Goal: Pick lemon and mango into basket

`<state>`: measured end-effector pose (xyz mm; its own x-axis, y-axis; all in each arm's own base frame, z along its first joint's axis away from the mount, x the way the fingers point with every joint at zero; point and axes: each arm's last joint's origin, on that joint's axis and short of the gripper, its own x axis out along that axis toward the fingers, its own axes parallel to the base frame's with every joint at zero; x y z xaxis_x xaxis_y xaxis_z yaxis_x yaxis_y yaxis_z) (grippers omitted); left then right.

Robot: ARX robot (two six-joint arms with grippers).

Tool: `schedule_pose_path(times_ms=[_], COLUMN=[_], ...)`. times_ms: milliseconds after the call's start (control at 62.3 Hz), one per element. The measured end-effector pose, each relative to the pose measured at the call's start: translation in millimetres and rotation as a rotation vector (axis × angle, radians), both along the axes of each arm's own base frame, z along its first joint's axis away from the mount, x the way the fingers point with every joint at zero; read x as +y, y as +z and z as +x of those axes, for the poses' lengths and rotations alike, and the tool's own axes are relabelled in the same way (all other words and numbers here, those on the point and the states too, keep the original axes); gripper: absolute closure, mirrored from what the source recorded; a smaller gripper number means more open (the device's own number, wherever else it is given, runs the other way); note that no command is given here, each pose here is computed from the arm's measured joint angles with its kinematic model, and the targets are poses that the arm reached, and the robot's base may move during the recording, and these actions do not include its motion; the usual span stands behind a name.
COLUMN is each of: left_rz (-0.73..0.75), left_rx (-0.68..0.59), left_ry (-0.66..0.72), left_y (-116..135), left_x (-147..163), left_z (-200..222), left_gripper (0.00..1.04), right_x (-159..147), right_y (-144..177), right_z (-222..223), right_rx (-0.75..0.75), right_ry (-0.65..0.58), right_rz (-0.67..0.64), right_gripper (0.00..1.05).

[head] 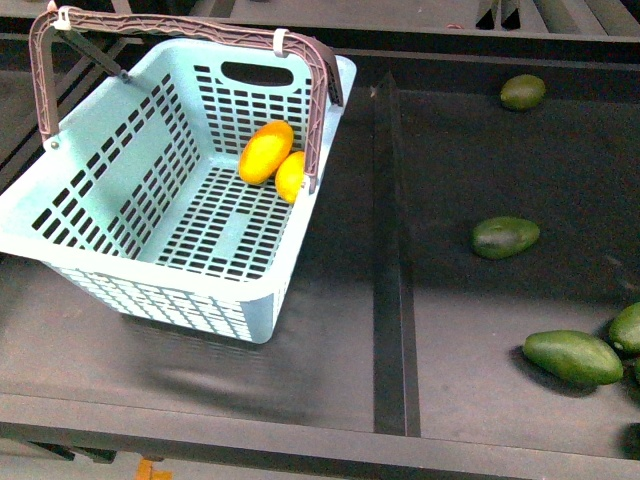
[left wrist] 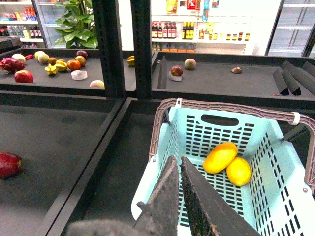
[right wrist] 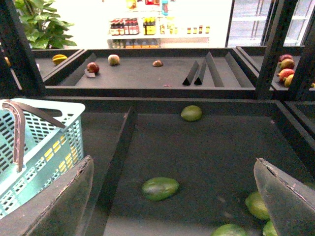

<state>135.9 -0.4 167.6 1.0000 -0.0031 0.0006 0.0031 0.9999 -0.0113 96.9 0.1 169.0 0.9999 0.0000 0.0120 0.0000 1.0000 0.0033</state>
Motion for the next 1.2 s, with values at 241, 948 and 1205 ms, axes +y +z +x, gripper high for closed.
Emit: schedule_pose_path(times_ms=[241, 948, 1205], left_rz=[0.000, 0.000, 0.000], left_rx=[-0.013, -0.010, -0.012], left_ry=[0.000, 0.000, 0.000], left_y=[3, 1, 1], left_x=[0, 0, 0], left_z=[-12, -39, -39], left_gripper=[1.01, 1.01, 1.01], right_x=[0, 0, 0], right_y=[0, 0, 0], right_z=[0, 0, 0], right_rx=[0.000, 0.000, 0.000], right_ry=[0.000, 0.000, 0.000], right_rz=[0.000, 0.000, 0.000], right_gripper=[0.09, 0.09, 0.09])
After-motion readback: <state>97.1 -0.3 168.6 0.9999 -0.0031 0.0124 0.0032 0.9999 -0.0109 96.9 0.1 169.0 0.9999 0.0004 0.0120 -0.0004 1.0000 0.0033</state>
